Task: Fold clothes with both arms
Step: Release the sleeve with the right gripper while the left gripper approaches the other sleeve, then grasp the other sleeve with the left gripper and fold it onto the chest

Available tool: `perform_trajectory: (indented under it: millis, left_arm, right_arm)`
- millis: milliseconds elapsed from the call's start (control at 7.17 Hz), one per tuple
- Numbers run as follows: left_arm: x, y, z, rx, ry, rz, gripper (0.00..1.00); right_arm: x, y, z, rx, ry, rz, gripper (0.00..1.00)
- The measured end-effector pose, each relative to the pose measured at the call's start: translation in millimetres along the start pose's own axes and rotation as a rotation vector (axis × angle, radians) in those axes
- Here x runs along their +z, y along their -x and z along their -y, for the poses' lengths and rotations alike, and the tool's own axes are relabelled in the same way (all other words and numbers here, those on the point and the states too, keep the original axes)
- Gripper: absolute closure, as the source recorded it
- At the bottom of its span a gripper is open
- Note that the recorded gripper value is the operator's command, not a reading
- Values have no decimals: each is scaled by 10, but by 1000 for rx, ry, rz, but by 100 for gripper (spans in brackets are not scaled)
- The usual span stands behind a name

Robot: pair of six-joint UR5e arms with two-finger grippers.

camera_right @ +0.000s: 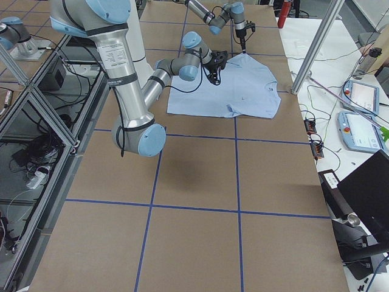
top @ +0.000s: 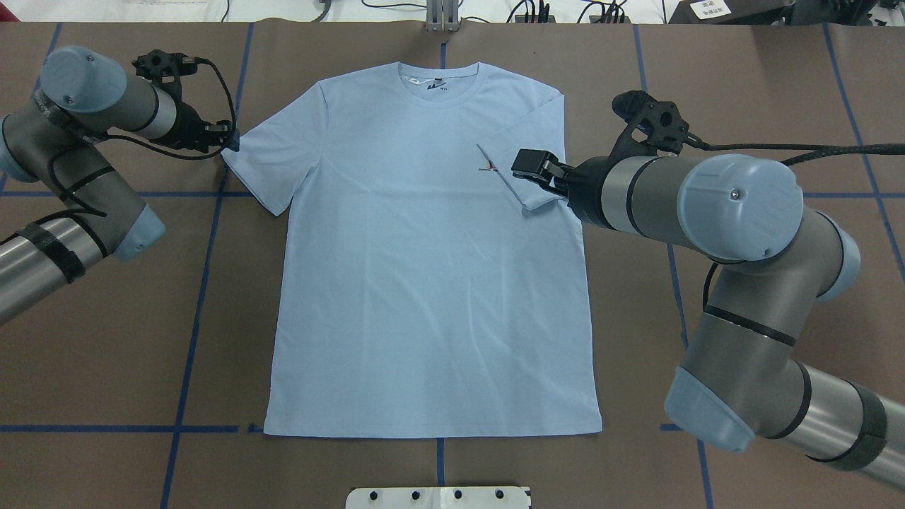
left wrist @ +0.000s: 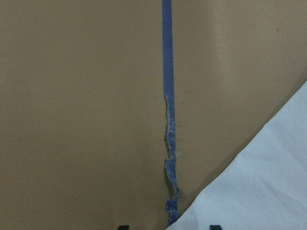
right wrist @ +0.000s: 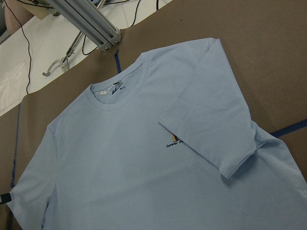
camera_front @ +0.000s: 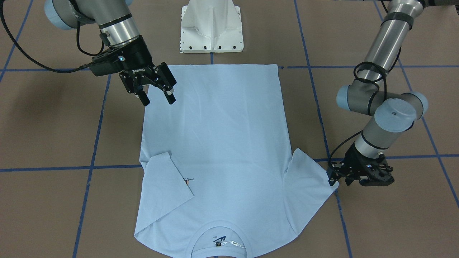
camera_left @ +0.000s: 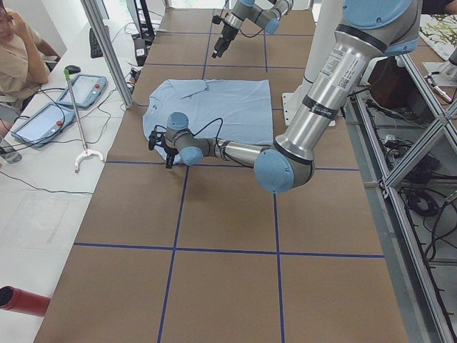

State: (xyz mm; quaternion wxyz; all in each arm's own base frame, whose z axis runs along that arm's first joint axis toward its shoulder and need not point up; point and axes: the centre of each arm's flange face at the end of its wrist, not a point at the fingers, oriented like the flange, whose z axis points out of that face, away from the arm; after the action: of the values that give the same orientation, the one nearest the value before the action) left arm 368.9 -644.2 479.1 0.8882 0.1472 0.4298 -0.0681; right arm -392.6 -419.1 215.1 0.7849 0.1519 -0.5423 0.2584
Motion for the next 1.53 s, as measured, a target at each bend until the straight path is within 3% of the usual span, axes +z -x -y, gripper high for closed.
perform_trajectory:
  millis: [139,418,837,1255,1534]
  left_arm:
    - [21,-9,-24,2,4,0,51]
    - [37,-8,-41,4,7,2,100]
    - [-32,-167,16,-1,1,-22,100]
    - [-346,-1042,78,-97,26,-162,100]
    - [-380,-1695,31,-158,56,-220,100]
  right_arm:
    - [2,-19,1,0,-1,-3,0]
    - [0,-27,2,0,-2,-4,0]
    - [9,-63,4,0,-3,-10,0]
    - [38,-106,-16,-1,0,-20,0]
    - [83,-176,-70,-4,9,-36,0]
